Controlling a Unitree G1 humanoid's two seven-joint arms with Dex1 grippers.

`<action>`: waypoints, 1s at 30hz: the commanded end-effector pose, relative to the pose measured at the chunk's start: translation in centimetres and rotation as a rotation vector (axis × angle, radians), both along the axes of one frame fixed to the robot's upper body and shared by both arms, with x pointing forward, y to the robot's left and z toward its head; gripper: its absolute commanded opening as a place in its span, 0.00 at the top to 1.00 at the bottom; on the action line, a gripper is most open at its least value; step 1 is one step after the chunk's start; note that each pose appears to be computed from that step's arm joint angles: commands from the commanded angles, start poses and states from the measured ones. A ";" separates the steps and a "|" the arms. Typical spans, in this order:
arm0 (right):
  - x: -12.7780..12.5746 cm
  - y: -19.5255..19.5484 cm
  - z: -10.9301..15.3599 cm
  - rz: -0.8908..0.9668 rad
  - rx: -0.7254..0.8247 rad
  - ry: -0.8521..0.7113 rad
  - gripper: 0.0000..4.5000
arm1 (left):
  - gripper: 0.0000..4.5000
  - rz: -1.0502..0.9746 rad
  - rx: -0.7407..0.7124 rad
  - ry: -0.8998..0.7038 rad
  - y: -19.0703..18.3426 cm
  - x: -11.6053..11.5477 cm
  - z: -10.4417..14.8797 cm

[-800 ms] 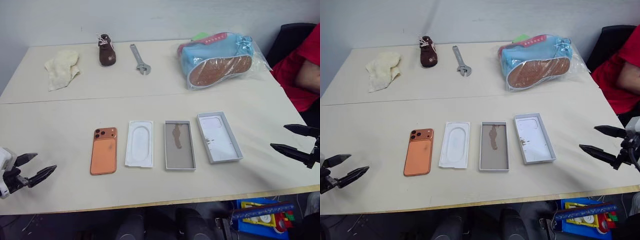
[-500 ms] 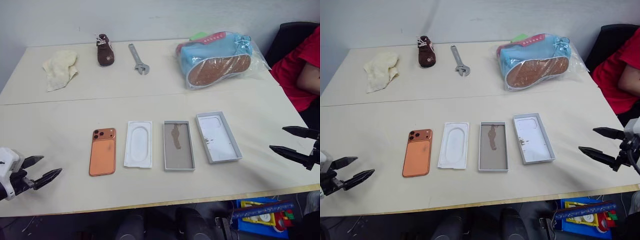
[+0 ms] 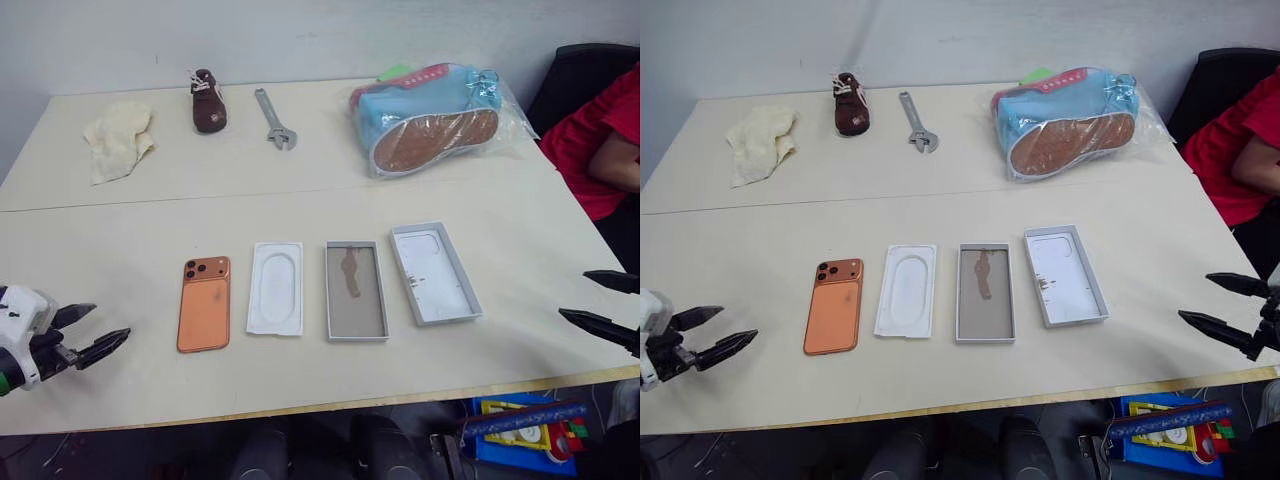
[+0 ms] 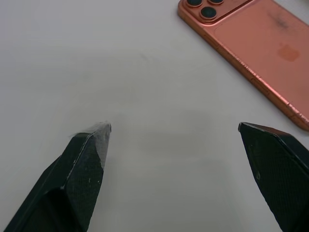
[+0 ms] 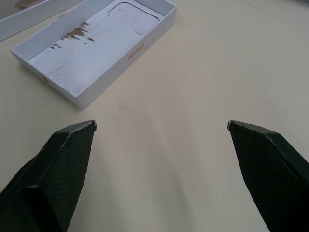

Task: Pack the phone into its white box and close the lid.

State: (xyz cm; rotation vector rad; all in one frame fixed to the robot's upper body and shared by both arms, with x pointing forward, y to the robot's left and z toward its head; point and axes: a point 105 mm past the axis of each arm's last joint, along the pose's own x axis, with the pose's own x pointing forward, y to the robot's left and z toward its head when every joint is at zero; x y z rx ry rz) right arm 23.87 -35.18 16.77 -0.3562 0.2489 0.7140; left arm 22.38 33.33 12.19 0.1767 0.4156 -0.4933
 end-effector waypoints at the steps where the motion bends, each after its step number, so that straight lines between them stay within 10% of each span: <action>1: -0.1 3.5 1.7 0.175 -0.022 -0.040 0.00 | 0.01 -0.143 -0.062 -0.003 -3.3 0.6 2.0; 16: -2.4 22.5 2.5 0.739 0.013 -0.106 0.00 | 0.01 -0.271 -0.469 0.533 -14.1 2.3 -0.7; 30: -1.4 24.7 2.9 0.727 0.017 -0.143 0.00 | 0.01 -0.271 -0.485 0.719 -17.1 3.5 -2.1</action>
